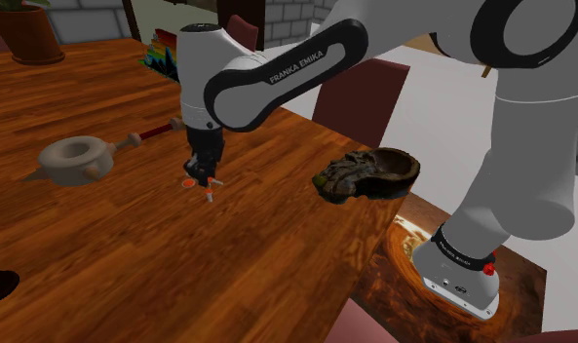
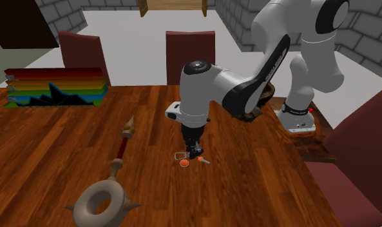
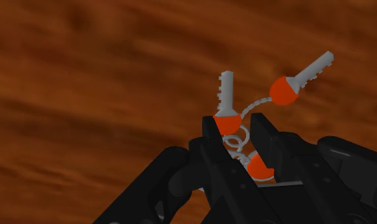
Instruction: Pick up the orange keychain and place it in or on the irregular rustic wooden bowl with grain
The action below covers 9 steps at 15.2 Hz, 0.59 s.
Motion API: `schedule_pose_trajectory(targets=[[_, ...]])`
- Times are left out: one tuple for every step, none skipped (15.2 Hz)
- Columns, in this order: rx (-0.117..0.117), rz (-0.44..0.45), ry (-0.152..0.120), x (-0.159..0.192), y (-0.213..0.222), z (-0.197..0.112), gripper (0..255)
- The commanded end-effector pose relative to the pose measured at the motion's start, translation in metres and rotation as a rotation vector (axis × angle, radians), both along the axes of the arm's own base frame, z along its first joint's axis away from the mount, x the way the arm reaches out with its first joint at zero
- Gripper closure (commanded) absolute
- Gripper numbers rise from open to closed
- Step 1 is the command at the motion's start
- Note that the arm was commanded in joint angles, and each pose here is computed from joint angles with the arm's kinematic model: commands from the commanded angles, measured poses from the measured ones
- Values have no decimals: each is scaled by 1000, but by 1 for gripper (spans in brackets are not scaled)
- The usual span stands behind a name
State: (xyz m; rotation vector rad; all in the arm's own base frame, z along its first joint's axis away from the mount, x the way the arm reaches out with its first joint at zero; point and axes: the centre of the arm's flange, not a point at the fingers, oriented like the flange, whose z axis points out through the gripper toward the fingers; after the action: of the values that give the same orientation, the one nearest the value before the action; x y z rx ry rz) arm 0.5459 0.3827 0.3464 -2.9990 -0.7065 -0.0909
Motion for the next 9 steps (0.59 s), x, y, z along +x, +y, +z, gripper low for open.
schedule_pose_trajectory(targets=[[0, 1, 2, 0, 1, 9, 255], [0, 1, 2, 0, 1, 14, 255], [0, 1, 2, 0, 1, 19, 255], [0, 1, 2, 0, 1, 25, 255], [0, 1, 2, 0, 1, 30, 255], [0, 1, 2, 0, 1, 35, 255], [0, 1, 2, 0, 1, 41, 255], [0, 1, 2, 0, 1, 46, 255], [0, 1, 2, 0, 1, 51, 255]])
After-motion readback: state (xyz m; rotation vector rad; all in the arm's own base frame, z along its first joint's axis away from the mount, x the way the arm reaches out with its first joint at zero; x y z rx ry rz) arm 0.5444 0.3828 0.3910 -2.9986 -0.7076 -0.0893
